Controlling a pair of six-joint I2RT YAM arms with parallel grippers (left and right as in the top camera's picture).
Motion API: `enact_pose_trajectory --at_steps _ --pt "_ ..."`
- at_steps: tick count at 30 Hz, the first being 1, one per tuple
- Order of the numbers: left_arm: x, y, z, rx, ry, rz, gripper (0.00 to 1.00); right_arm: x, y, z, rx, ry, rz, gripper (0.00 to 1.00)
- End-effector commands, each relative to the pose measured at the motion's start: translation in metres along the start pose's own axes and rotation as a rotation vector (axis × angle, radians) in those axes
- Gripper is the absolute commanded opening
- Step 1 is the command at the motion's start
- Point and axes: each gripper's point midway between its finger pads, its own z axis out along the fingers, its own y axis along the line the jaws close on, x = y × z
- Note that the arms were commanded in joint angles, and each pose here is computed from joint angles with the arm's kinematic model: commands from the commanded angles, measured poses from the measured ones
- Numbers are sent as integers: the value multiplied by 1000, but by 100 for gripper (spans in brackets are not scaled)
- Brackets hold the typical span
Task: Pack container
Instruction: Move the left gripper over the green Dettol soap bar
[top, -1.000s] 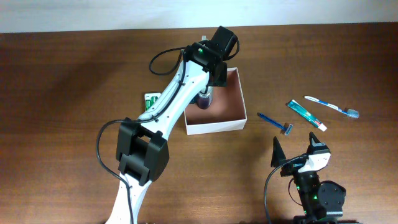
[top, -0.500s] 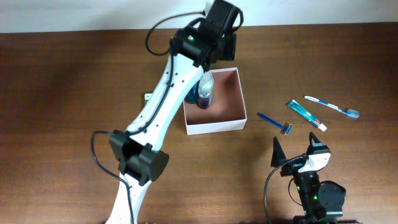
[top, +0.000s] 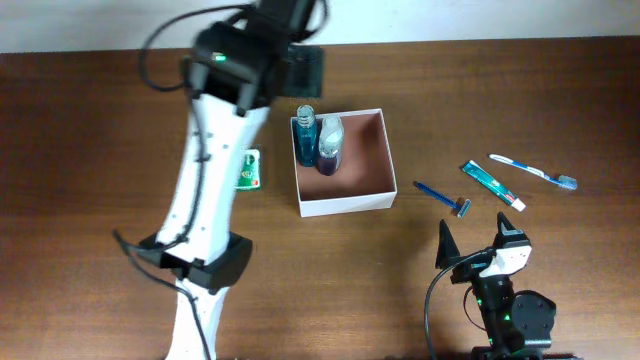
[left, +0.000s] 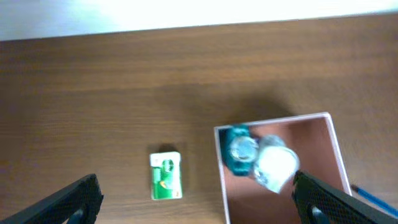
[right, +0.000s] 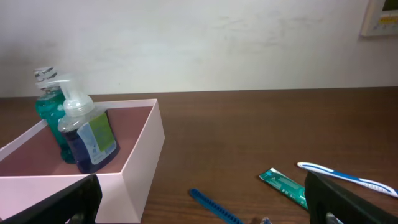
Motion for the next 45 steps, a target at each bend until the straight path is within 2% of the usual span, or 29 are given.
enact_pose_trajectory --at_steps 1,5,7,20,27,38,45 --pt "-9 23 -15 16 -31 -30 99 1 -3 0 13 1 -7 98" --pt "0 21 -2 96 43 -48 99 2 -3 0 13 1 -7 99" --pt "10 19 10 113 102 -9 99 1 -3 0 13 1 -7 99" --pt "104 59 96 -36 535 -6 99 2 -3 0 13 1 -7 99" --pt "122 74 131 -47 584 -51 99 1 -3 0 13 1 -6 99" --pt "185 70 188 -35 693 -54 99 2 -3 0 13 1 -7 99" --pt "204 72 212 -19 694 -141 99 2 -3 0 13 1 -6 99"
